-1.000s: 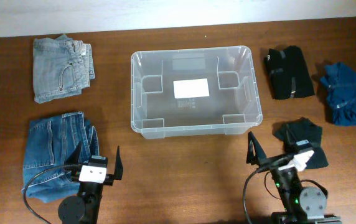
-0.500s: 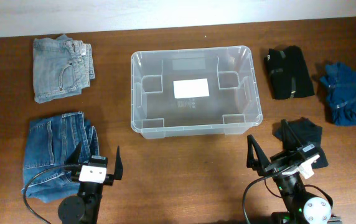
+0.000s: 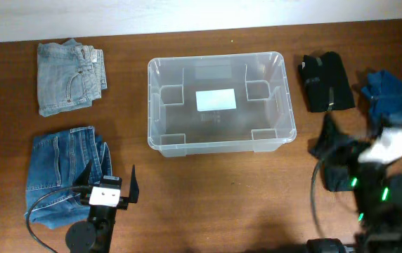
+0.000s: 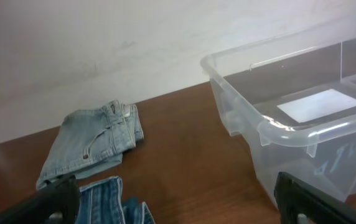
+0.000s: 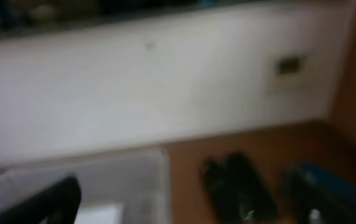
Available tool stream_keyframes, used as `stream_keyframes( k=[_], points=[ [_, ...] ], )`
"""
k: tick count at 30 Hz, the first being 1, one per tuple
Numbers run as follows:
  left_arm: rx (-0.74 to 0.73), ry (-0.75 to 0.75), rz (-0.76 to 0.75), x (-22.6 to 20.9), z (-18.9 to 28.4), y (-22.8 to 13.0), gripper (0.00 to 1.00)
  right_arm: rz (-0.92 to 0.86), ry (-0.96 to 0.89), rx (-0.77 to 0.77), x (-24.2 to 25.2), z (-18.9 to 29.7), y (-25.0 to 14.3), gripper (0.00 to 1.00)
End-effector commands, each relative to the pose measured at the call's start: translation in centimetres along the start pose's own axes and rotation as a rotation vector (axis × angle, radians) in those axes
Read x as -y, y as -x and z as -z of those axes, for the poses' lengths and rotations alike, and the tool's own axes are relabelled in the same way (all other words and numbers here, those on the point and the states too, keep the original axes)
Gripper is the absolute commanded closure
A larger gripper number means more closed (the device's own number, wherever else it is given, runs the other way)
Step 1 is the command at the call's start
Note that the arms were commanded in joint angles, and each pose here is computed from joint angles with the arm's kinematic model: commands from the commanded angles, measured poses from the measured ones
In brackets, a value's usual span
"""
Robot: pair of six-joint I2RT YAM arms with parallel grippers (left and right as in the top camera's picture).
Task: Pack container
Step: 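Move the right gripper over the black folded garment at top right, then lower the right gripper and grasp the black garment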
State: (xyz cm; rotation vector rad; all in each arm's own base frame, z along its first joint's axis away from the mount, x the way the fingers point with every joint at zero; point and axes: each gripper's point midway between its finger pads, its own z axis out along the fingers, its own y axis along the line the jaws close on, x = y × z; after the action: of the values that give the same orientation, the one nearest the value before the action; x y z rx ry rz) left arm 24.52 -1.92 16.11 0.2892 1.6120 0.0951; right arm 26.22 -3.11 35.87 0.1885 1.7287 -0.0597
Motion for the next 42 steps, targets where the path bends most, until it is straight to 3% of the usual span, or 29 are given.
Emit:
stream_keyframes(
  k=[1,8,15,22,29,35,42],
  points=[
    [-0.002,0.012,-0.015,-0.2,0.0,-0.2,0.00,0.081,-0.174,-0.108,3.3,-2.9,2.2,0.02],
    [-0.002,0.011,-0.015,-0.2,0.0,-0.2,0.01,0.087,-0.283,-0.501,7.9,-9.6,0.3,0.02],
    [-0.002,0.012,-0.015,-0.2,0.0,-0.2,0.01,0.214,-0.197,-0.692,8.0,-14.8,-3.9,0.02],
    [-0.002,0.012,-0.015,-0.2,0.0,-0.2,0.01,0.235,-0.064,-0.899,7.4,-19.4,-12.1,0.01],
    [-0.002,0.011,-0.015,-0.2,0.0,-0.2,0.00,0.362,-0.116,-1.124,9.1,-22.5,-21.1,0.00],
    [-0.002,0.012,-0.015,-0.2,0.0,-0.2,0.01,0.439,-0.098,-1.150,8.8,-24.8,-24.6,0.00],
    [-0.002,0.012,-0.015,-0.2,0.0,-0.2,0.00,0.540,-0.092,-1.046,8.5,-27.4,-23.5,0.01]
  ],
)
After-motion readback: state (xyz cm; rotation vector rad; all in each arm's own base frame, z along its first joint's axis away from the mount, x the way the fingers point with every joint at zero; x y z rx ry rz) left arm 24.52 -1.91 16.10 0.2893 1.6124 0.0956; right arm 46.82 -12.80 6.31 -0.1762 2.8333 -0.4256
